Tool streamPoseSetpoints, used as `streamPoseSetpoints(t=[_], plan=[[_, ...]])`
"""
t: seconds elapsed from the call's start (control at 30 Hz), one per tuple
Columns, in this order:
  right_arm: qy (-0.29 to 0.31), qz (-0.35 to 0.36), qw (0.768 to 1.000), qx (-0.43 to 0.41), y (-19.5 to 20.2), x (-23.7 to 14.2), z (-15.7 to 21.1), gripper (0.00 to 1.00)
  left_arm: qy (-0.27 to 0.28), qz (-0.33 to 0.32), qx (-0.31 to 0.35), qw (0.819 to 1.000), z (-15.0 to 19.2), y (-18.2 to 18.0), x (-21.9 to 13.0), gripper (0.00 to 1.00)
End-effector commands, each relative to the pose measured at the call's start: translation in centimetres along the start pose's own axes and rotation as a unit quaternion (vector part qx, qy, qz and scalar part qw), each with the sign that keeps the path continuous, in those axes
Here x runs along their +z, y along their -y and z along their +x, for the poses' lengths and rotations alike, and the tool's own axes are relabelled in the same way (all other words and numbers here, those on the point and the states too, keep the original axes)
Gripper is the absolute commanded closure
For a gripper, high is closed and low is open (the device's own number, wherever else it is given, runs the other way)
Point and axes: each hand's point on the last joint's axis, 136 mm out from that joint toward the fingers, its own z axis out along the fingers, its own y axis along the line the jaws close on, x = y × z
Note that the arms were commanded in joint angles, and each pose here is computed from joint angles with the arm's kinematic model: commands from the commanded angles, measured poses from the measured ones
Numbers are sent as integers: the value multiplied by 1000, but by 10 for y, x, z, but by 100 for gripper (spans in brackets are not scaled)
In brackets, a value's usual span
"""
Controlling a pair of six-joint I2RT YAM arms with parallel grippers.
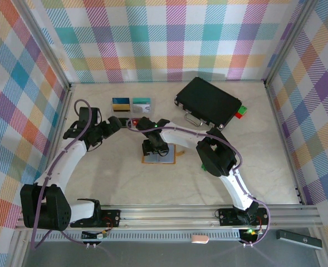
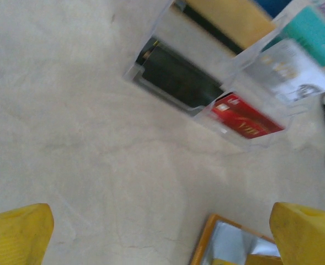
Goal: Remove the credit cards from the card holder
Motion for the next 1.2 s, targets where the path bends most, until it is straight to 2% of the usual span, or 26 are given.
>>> streamPoseSetpoints(t=[0.0, 0.1, 0.3, 0.47, 0.67, 0.8, 0.93, 1.03, 1.17], plan=[[-85, 75, 993, -11, 37, 51, 47, 40, -11, -2, -24, 1000, 8, -10, 9, 0], [-88, 73, 993, -9, 40, 53, 50, 46, -41, 10, -27, 999, 23, -10, 17, 1], [-77, 47, 996, 10, 43, 50, 47, 55, -105, 67, -21, 992, 49, 10, 26, 12], [-57, 21, 998, 11, 40, 44, 40, 60, -151, 107, -7, 983, 74, 31, 30, 26], [-42, 8, 999, 10, 37, 36, 33, 67, -206, 144, -16, 968, 113, 53, 41, 47], [-35, -4, 999, 9, 33, 33, 30, 71, -228, 165, -10, 960, 133, 70, 51, 62], [-27, -11, 1000, 8, 30, 29, 28, 73, -250, 184, -7, 951, 150, 84, 59, 72], [-21, -15, 1000, 9, 29, 26, 25, 74, -264, 180, -3, 947, 161, 90, 67, 80], [-18, -13, 1000, 8, 29, 24, 23, 74, -277, 150, -16, 949, 172, 77, 83, 87]])
